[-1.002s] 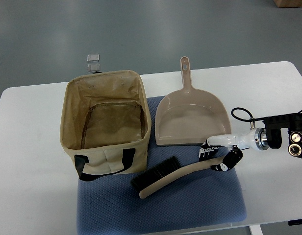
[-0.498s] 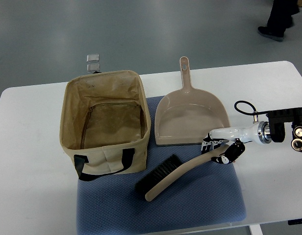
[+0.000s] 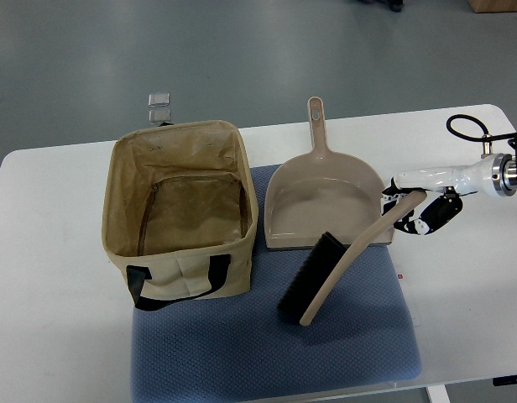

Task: Put pink broom in yellow bag with right hand
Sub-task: 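Close the right hand fingers around the brush handle, then lift the brush with the right hand and carry it over the bag, then lower the brush into the beige bag and open the right hand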

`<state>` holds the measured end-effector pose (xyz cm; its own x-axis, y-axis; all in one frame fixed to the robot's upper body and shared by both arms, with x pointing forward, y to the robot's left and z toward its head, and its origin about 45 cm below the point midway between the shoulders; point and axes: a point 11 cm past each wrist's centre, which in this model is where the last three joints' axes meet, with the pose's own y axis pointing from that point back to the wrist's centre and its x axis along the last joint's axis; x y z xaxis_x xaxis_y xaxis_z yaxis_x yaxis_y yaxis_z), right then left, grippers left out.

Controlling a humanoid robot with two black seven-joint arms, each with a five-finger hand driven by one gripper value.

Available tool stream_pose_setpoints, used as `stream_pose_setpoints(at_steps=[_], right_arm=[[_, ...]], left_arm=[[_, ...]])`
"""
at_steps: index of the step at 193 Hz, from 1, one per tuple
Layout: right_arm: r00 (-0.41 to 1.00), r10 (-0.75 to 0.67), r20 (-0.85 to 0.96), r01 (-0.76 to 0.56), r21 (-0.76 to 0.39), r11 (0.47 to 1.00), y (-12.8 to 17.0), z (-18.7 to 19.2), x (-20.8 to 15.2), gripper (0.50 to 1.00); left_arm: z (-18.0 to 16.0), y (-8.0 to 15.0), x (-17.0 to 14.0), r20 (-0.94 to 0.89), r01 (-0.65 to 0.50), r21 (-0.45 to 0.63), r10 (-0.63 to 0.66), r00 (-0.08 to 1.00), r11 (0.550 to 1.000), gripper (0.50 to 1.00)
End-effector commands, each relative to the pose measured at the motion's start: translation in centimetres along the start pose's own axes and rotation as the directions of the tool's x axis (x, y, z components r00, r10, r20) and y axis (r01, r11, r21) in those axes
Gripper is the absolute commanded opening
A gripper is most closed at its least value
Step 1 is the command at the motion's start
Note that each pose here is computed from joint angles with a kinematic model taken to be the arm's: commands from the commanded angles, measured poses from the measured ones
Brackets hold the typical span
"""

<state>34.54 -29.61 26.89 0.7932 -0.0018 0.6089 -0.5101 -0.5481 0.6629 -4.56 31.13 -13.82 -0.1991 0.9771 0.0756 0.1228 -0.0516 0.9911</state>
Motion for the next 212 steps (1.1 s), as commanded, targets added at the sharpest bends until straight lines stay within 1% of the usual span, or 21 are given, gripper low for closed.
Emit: stream_pose_setpoints(at_steps=[1,24,61,71,84,97,112,127,133,138,140,149,151,169,177,179,190,192,212], right_arm=[[1.000,0.012,-0.004,-0.012,-0.013,1.000,1.6,0.2,0.8,0.500],[0.999,0.050,-0.003,-0.050,-0.016,0.999,3.8,0.0,2.7,0.500],[0.994,0.109,0.008,-0.109,-0.013,0.994,8.7,-0.8,6.5,0.500],[0.991,0.136,0.006,-0.136,-0.004,0.991,10.1,-1.3,7.6,0.500],[0.979,0.205,-0.007,-0.205,0.015,0.979,11.9,-2.3,9.5,0.500],[0.967,0.255,-0.021,-0.254,0.040,0.966,13.0,-3.5,11.1,0.500],[0.955,0.294,-0.037,-0.291,0.074,0.954,13.7,-5.1,12.8,0.500],[0.945,0.321,-0.058,-0.316,0.082,0.945,14.2,-6.0,14.0,0.500],[0.944,0.325,-0.061,-0.319,0.085,0.944,13.8,-6.3,14.5,0.500],[0.946,0.316,-0.068,-0.308,0.099,0.946,12.7,-6.9,14.8,0.500],[0.946,0.316,-0.069,-0.308,0.099,0.946,12.7,-6.9,14.8,0.500],[0.951,0.299,-0.078,-0.288,0.127,0.949,10.6,-8.1,15.5,0.500],[0.951,0.299,-0.078,-0.288,0.127,0.949,10.6,-8.1,15.5,0.500],[0.950,0.296,-0.101,-0.278,0.161,0.947,7.1,-10.1,16.9,0.500],[0.949,0.292,-0.121,-0.270,0.167,0.948,5.6,-10.8,17.5,0.500],[0.949,0.292,-0.121,-0.270,0.167,0.948,5.6,-10.8,17.5,0.500],[0.946,0.283,-0.156,-0.257,0.169,0.952,3.3,-11.9,18.1,0.500],[0.946,0.283,-0.156,-0.257,0.169,0.952,3.3,-11.9,18.1,0.500],[0.947,0.262,-0.188,-0.232,0.169,0.958,-0.4,-13.4,18.5,0.500]], left_arm=[[0.0,0.0,0.0,0.001,0.000,0.000,0.000,1.000,1.000,1.000],[0.0,0.0,0.0,0.001,0.000,0.000,0.000,1.000,1.000,1.000],[0.0,0.0,-0.1,0.002,0.002,0.000,-0.002,1.000,1.000,1.000],[0.1,0.0,-0.1,0.003,0.002,-0.002,-0.002,1.000,1.000,1.000],[0.1,0.0,-0.2,0.003,0.005,-0.001,-0.005,1.000,1.000,1.000],[0.1,0.0,-0.2,0.002,0.005,-0.002,-0.005,1.000,1.000,1.000],[0.1,0.0,-0.2,0.003,0.005,-0.002,-0.005,1.000,1.000,1.000],[0.1,0.0,-0.2,0.003,0.007,-0.002,-0.007,1.000,1.000,1.000],[0.1,0.0,-0.2,0.005,0.006,-0.002,-0.006,1.000,1.000,1.000],[0.1,0.0,-0.2,0.005,0.006,-0.002,-0.006,1.000,1.000,1.000],[0.1,0.0,-0.2,0.005,0.006,-0.002,-0.006,1.000,1.000,1.000],[0.1,0.0,-0.2,0.003,0.007,-0.002,-0.007,1.000,1.000,1.000],[0.1,0.0,-0.2,0.003,0.007,-0.002,-0.007,1.000,1.000,1.000],[0.2,0.0,-0.1,0.003,0.004,-0.003,-0.004,1.000,1.000,1.000],[0.1,0.0,0.0,0.003,0.002,-0.002,-0.002,1.000,1.000,1.000],[0.1,0.0,0.0,0.003,0.002,-0.002,-0.002,1.000,1.000,1.000],[0.1,0.0,0.0,0.003,0.002,-0.002,-0.002,1.000,1.000,1.000],[0.1,0.0,0.0,0.003,0.002,-0.002,-0.002,1.000,1.000,1.000],[0.1,0.0,-0.2,0.003,0.005,-0.002,-0.005,1.000,1.000,1.000]])
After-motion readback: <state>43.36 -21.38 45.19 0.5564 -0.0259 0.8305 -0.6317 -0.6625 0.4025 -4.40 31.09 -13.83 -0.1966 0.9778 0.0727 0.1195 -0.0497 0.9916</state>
